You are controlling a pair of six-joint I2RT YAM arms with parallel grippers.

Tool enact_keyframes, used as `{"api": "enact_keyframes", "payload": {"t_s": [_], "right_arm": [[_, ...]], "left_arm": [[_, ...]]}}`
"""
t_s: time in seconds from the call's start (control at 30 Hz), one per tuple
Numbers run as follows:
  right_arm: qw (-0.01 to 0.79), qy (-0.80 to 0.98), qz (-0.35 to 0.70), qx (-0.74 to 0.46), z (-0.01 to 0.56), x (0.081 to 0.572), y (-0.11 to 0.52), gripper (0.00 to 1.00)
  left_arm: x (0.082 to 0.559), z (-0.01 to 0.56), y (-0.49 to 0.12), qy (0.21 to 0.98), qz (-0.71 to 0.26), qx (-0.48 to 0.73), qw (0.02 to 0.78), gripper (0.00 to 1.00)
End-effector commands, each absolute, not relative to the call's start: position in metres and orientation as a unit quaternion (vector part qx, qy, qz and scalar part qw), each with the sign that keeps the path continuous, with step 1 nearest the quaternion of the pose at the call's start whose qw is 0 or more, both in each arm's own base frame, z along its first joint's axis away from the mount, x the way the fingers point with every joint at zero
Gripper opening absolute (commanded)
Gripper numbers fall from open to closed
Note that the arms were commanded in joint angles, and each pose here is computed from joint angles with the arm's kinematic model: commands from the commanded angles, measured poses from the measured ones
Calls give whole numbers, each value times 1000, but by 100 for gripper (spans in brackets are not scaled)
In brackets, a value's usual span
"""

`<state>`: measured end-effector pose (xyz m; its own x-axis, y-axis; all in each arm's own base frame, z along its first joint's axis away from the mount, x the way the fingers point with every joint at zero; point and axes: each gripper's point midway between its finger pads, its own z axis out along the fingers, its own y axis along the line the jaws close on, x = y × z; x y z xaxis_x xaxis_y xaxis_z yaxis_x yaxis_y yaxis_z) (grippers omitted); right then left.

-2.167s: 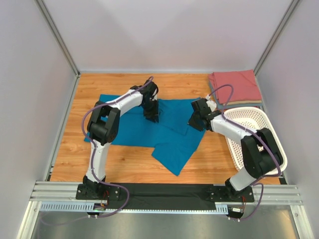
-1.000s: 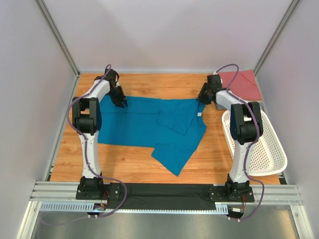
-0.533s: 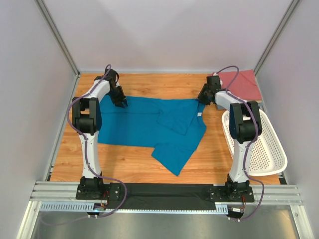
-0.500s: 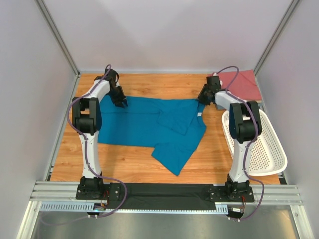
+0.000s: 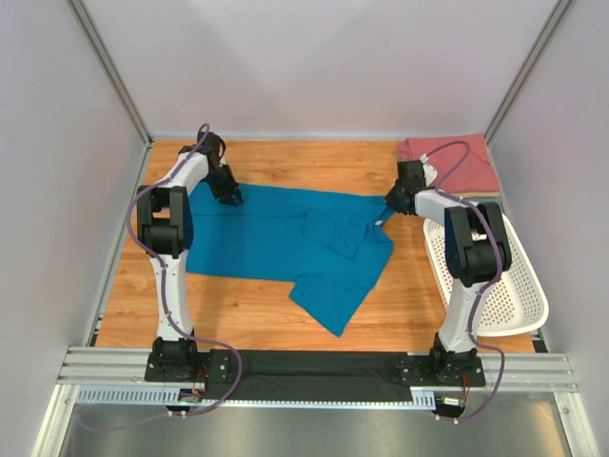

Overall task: Fold and stack the t-shirts
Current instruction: Fold the tshirt

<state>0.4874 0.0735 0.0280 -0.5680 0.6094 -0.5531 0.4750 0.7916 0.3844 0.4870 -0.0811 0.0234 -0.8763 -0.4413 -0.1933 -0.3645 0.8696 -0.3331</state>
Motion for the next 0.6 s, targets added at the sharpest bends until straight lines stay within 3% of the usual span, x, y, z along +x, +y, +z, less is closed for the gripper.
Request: {"api": "enact_keyframes", "payload": {"t_s": [0.0, 0.17, 0.4, 0.57], "right_arm": [[399, 842, 88, 351, 43, 499, 60, 0], [398, 844, 78, 352, 35, 504, 57, 1], [364, 853, 68, 369, 39, 497, 56, 27], [379, 852, 76, 353, 81, 490, 54, 30]], "left_arm": [[481, -5, -56, 961, -99, -235, 111, 33], [483, -7, -53, 961, -96, -234, 112, 34], [492, 8, -68, 959, -145, -211, 123, 35], [498, 46, -70, 957, -160, -188, 155, 37]]}}
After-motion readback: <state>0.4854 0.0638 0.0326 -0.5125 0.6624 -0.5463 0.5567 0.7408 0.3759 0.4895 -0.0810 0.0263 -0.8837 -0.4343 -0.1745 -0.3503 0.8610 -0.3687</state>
